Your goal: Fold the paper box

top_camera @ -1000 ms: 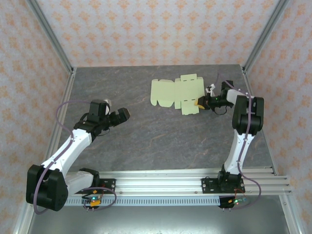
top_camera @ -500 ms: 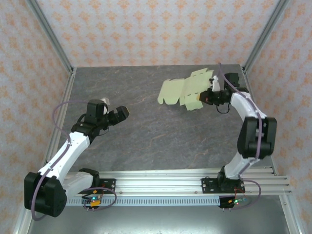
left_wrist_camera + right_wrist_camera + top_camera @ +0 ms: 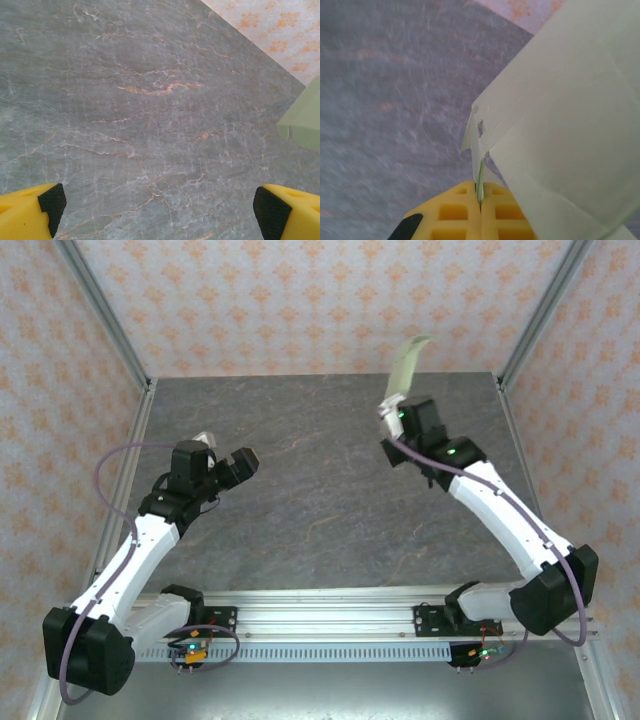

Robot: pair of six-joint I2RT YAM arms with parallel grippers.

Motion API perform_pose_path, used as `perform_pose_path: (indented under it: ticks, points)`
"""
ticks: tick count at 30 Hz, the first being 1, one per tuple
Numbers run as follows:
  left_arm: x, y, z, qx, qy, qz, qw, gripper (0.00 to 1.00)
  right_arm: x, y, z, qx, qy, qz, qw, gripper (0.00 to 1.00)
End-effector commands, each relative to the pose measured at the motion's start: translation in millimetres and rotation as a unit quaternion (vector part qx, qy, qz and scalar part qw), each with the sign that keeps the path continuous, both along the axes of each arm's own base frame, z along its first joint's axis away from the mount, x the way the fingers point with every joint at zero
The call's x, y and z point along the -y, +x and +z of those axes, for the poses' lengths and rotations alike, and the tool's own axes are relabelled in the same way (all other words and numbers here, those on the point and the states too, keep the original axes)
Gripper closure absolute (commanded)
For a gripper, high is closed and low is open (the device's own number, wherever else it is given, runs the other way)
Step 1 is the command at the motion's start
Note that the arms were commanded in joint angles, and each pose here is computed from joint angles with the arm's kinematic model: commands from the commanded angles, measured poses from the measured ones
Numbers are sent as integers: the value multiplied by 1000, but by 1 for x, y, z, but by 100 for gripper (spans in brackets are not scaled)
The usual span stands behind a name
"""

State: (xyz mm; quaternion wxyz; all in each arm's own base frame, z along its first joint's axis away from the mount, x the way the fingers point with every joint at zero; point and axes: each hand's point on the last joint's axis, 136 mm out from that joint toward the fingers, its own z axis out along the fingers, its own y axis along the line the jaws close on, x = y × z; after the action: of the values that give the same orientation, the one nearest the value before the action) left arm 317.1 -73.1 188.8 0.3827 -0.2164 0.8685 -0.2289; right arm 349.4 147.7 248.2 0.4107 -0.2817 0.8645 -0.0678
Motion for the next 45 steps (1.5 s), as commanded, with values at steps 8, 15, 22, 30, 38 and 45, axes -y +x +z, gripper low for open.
perform_pose_path:
  ticks: [8,15,22,30,38,45]
  points:
    - [-22,-9,-8,-2,14,65,998,0,37,-22,-94,-59,-432,11,900,86]
    - [-21,-9,-11,3,26,52,998,0,-3,-64,-99,-108,-269,87,953,71]
    - [13,11,-20,9,-14,-23,1000,0,5,-69,-54,-32,-149,14,988,35]
    - [95,42,-31,4,26,-186,982,0,61,-60,-23,69,221,-319,919,1]
    - [142,92,-61,-36,52,-266,962,17,72,-64,-88,-55,269,-400,874,1]
    - [164,110,-102,-78,114,-307,942,27,66,-55,-119,-119,289,-401,861,1]
